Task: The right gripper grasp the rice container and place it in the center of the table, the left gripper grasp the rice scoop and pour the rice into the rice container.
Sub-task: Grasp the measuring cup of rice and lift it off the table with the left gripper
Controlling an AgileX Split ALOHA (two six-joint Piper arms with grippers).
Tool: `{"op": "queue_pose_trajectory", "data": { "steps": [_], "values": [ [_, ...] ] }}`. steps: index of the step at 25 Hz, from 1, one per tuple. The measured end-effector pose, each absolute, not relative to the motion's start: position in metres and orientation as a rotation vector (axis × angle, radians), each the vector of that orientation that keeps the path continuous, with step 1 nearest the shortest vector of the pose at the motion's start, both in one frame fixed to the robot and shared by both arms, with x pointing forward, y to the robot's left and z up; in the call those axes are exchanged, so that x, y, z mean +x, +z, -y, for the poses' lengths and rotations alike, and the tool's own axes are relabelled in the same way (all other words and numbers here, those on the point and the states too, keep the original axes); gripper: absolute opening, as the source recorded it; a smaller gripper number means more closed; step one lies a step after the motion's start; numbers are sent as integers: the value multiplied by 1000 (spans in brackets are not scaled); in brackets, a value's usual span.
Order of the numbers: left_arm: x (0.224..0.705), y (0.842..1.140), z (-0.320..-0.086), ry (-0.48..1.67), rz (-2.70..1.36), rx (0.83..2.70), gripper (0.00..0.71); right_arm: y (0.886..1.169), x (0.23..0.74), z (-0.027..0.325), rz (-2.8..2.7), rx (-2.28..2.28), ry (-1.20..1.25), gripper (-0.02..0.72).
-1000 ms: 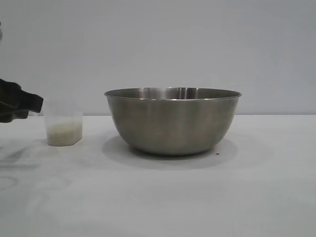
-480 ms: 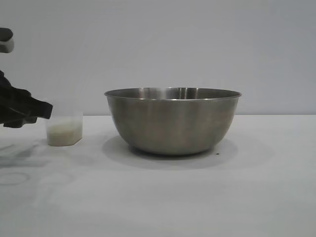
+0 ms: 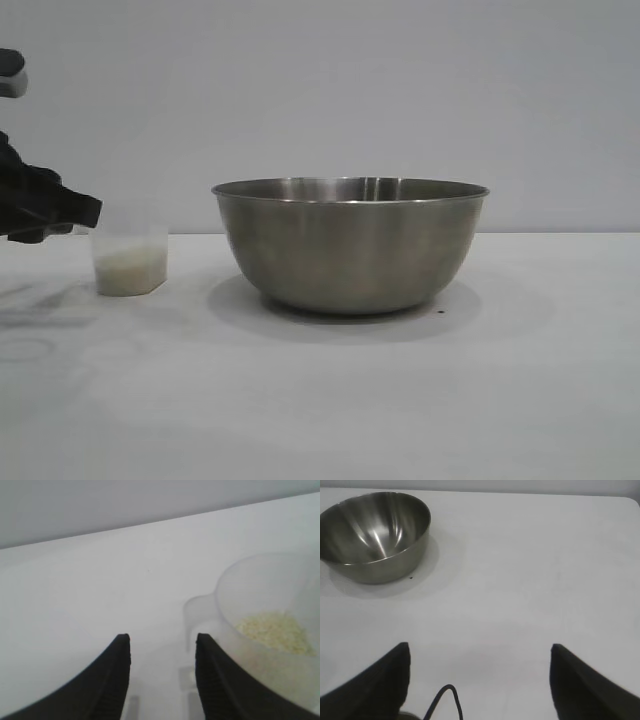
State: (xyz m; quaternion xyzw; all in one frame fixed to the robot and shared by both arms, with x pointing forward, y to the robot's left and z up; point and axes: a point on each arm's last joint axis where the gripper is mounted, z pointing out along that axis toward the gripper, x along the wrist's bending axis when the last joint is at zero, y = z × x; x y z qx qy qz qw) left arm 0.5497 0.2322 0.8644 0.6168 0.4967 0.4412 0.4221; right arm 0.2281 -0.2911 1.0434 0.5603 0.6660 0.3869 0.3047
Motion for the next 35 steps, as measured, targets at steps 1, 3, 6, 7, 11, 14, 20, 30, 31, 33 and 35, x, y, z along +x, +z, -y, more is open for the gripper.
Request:
{"op": "queue_pose_trajectory", "data": {
  "steps": [1, 3, 6, 7, 11, 14, 20, 30, 31, 33, 35],
  "values": [
    [550, 864, -232, 1104, -1241, 1545, 309, 1043, 228, 291, -1764, 1484, 1025, 533],
    [553, 863, -231, 1104, -1238, 1544, 309, 1043, 228, 291, -1764, 1484, 1025, 533],
    [557, 858, -230, 1101, -1241, 1550, 309, 1043, 228, 291, -1764, 1484, 1025, 533],
    [559, 857, -229, 1101, -1239, 1550, 309, 1043, 228, 291, -1764, 1484, 1025, 533],
    [567, 854, -227, 1105, -1233, 1541, 309, 1043, 228, 291, -1764, 1484, 1025, 533],
    [575, 854, -225, 1114, -1222, 1526, 309, 1043, 228, 291, -1764, 1484, 1025, 533],
    [583, 852, -222, 1117, -1204, 1519, 85, 1043, 228, 291, -1764, 1484, 1025, 533],
    [584, 852, -218, 1099, -1161, 1540, 0, 1043, 228, 291, -1764, 1484, 1025, 533],
    [584, 853, -218, 1100, -1161, 1541, 0, 1043, 228, 291, -1764, 1484, 1025, 533],
    [584, 859, -218, 1108, -1150, 1532, 0, 1043, 228, 291, -1764, 1484, 1025, 533],
    [585, 867, -218, 1129, -1127, 1524, 0, 1043, 228, 291, -1764, 1484, 1025, 533]
  ]
}}
